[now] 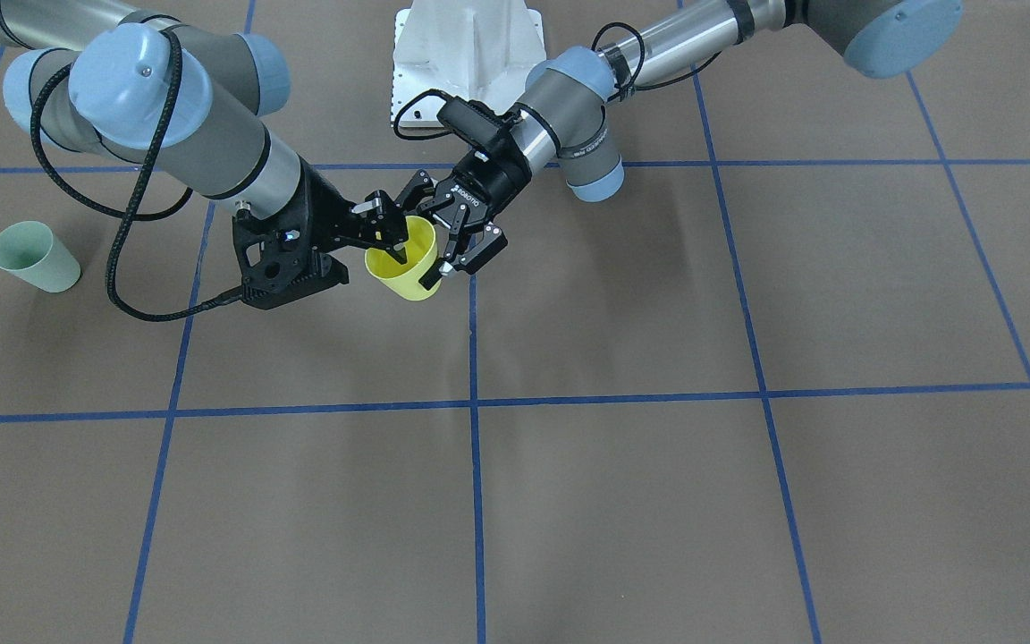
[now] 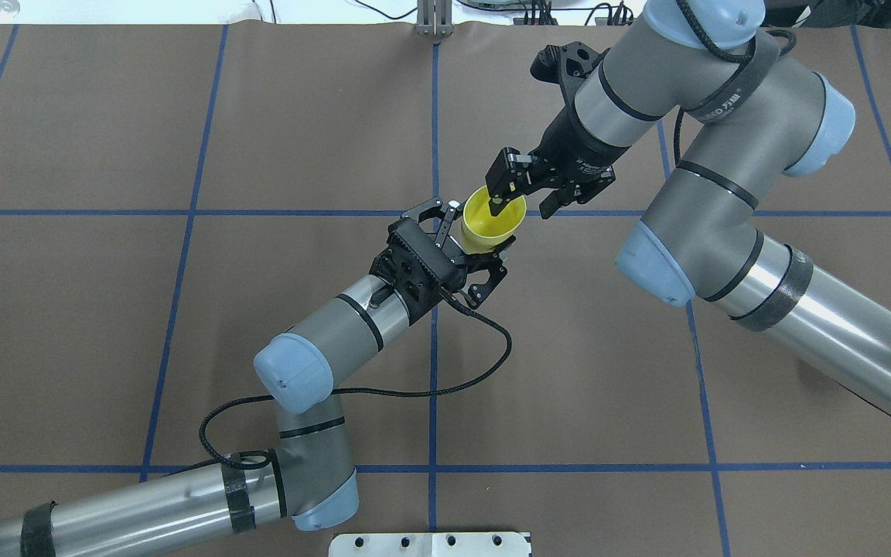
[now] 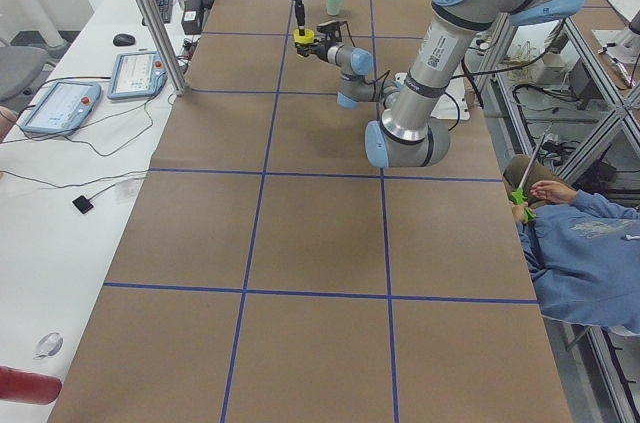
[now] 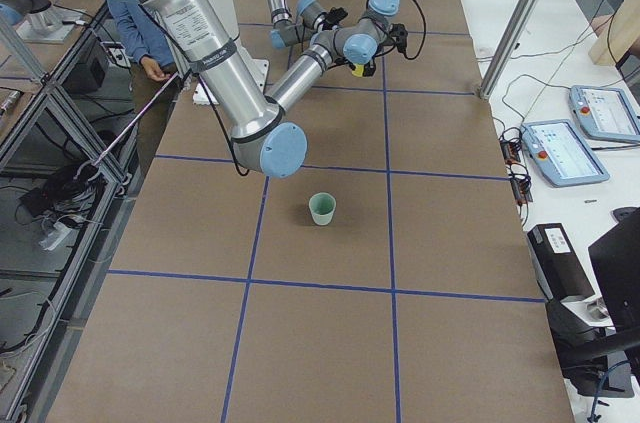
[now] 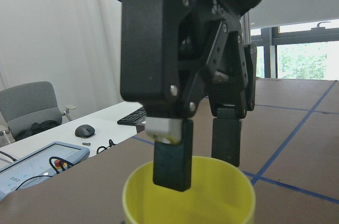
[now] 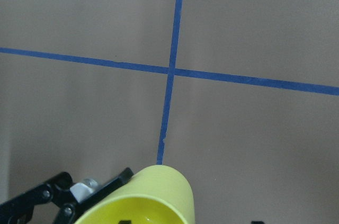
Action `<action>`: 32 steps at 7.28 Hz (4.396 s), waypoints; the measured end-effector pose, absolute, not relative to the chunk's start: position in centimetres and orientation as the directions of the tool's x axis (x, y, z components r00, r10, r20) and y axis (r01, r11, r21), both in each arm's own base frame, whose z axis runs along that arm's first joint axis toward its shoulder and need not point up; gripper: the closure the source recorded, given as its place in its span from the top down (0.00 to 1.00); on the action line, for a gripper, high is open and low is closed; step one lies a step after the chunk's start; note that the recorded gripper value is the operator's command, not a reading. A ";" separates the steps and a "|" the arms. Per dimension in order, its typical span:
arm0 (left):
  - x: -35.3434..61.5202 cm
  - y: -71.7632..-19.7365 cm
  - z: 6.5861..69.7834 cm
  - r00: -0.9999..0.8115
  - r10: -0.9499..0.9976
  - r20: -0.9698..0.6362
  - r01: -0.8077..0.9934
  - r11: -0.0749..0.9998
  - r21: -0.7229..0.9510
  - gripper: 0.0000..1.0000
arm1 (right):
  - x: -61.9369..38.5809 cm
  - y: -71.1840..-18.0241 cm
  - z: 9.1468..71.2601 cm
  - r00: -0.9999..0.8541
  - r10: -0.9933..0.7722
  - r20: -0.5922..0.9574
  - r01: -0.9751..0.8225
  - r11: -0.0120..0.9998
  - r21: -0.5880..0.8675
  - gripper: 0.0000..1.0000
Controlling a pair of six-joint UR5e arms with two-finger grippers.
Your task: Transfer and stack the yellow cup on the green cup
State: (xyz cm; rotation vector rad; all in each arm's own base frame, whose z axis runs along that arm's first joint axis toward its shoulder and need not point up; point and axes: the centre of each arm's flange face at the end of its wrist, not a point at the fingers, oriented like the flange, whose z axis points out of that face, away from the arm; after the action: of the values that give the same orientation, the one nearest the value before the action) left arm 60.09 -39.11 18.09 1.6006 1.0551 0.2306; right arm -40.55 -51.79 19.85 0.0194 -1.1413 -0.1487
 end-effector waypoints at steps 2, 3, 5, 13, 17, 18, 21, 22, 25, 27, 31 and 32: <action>60.1 -39.1 18.3 0.578 0.724 -0.376 0.497 0.053 0.866 0.57 | -40.6 -51.7 20.0 0.402 -0.133 0.906 0.109 0.989 0.097 0.16; 60.1 -39.1 18.4 0.579 0.724 -0.375 0.495 0.054 0.867 0.57 | -40.6 -51.7 19.9 0.400 -0.134 0.907 0.109 0.989 0.098 0.09; 60.2 -38.9 18.5 0.578 0.725 -0.375 0.493 0.055 0.868 0.98 | -40.5 -51.7 19.8 0.399 -0.134 0.907 0.108 0.989 0.098 0.00; 59.7 -38.6 16.5 0.589 0.692 -0.417 0.538 0.050 0.842 0.99 | -21.4 -52.9 31.0 0.459 0.079 0.885 -0.127 0.992 -0.022 0.00; 56.8 -48.6 20.3 0.808 0.452 -0.376 0.354 0.138 0.925 0.99 | -11.4 -42.3 42.6 0.598 0.196 0.777 -0.250 0.967 -0.052 0.00; 56.3 -51.1 21.6 0.838 0.407 -0.364 0.300 0.214 0.930 0.99 | -9.9 -40.3 45.4 0.635 0.183 0.750 -0.228 0.973 -0.044 0.00; 55.8 -53.5 23.2 0.863 0.372 -0.341 0.233 0.306 0.923 0.99 | -9.0 -38.7 50.7 0.682 0.178 0.709 -0.194 0.979 -0.059 0.00; 55.7 -53.5 23.2 0.864 0.372 -0.341 0.231 0.310 0.922 0.99 | -9.2 -39.0 52.2 0.679 0.177 0.712 -0.192 0.980 -0.060 0.00; 55.7 -53.5 23.2 0.863 0.372 -0.342 0.232 0.310 0.922 0.99 | -9.6 -39.1 54.5 0.658 0.168 0.734 -0.175 0.982 -0.068 0.00; 55.6 -53.5 23.1 0.863 0.372 -0.342 0.233 0.310 0.922 0.99 | -9.6 -39.0 55.1 0.655 0.169 0.736 -0.166 0.983 -0.078 0.00; 55.6 -53.5 22.9 0.861 0.373 -0.345 0.236 0.308 0.922 0.99 | -10.1 -39.0 55.3 0.643 0.170 0.747 -0.145 0.984 -0.099 0.26; 55.6 -53.5 22.9 0.861 0.373 -0.346 0.237 0.308 0.921 0.99 | -10.3 -39.2 55.4 0.643 0.170 0.746 -0.144 0.984 -0.100 0.99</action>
State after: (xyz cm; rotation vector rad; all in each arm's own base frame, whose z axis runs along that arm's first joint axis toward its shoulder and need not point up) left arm 55.57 -53.49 22.87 1.2746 0.5650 0.0966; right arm -10.28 -39.17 55.41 -0.0328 -0.8535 0.1791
